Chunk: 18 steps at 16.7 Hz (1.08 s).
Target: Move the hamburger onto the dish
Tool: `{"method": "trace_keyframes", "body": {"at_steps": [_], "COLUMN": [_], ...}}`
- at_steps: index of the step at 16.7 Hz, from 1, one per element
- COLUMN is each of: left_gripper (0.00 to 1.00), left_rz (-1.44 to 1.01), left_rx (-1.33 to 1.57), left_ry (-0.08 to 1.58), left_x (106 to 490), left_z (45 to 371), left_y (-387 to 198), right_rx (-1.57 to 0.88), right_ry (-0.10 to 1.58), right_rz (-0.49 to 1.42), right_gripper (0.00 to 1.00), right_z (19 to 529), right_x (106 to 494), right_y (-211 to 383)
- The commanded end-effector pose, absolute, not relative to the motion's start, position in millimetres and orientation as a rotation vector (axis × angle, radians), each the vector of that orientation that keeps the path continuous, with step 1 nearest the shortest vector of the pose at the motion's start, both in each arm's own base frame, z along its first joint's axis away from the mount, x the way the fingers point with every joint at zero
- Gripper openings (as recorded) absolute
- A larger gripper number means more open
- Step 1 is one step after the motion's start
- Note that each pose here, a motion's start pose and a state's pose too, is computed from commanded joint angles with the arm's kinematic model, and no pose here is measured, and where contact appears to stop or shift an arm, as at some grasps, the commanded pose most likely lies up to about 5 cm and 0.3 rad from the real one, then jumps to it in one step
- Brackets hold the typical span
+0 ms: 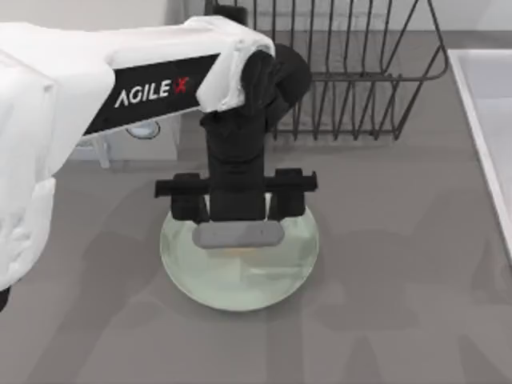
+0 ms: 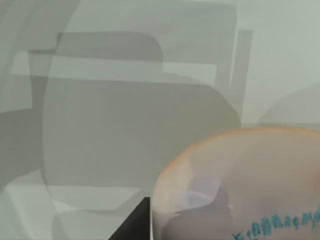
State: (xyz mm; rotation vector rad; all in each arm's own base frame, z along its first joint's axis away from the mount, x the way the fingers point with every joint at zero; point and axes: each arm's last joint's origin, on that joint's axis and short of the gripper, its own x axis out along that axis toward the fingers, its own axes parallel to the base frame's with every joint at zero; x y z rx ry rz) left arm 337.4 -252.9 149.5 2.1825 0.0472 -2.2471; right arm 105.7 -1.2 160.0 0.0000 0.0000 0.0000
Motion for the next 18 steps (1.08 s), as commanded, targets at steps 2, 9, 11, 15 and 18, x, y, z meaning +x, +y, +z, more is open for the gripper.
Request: {"method": "trace_keyframes", "body": {"at_steps": [2, 9, 11, 15, 18], "left_gripper": [0.23, 0.75, 0.90, 1.00, 1.00], "left_rz": [-2.247, -2.247, -2.247, -2.247, -2.247], "left_rx": [2.182, 2.182, 2.182, 2.182, 2.182], "left_ry": [0.047, 0.047, 0.047, 0.047, 0.047], "left_x": [337.4, 337.4, 337.4, 337.4, 337.4], "left_z": [149.5, 149.5, 149.5, 149.5, 149.5], "left_y": [-252.9, -252.9, -252.9, -252.9, -252.9], "right_rx": [0.000, 0.000, 0.000, 0.000, 0.000], "right_ry": [0.000, 0.000, 0.000, 0.000, 0.000], "right_rz": [0.000, 0.000, 0.000, 0.000, 0.000], "right_gripper": [1.00, 1.00, 1.00, 1.00, 1.00], "right_z": [160.0, 160.0, 160.0, 160.0, 160.0], "right_x": [105.7, 105.7, 105.7, 105.7, 105.7], "right_y": [-1.2, -1.2, -1.2, -1.2, -1.2]}}
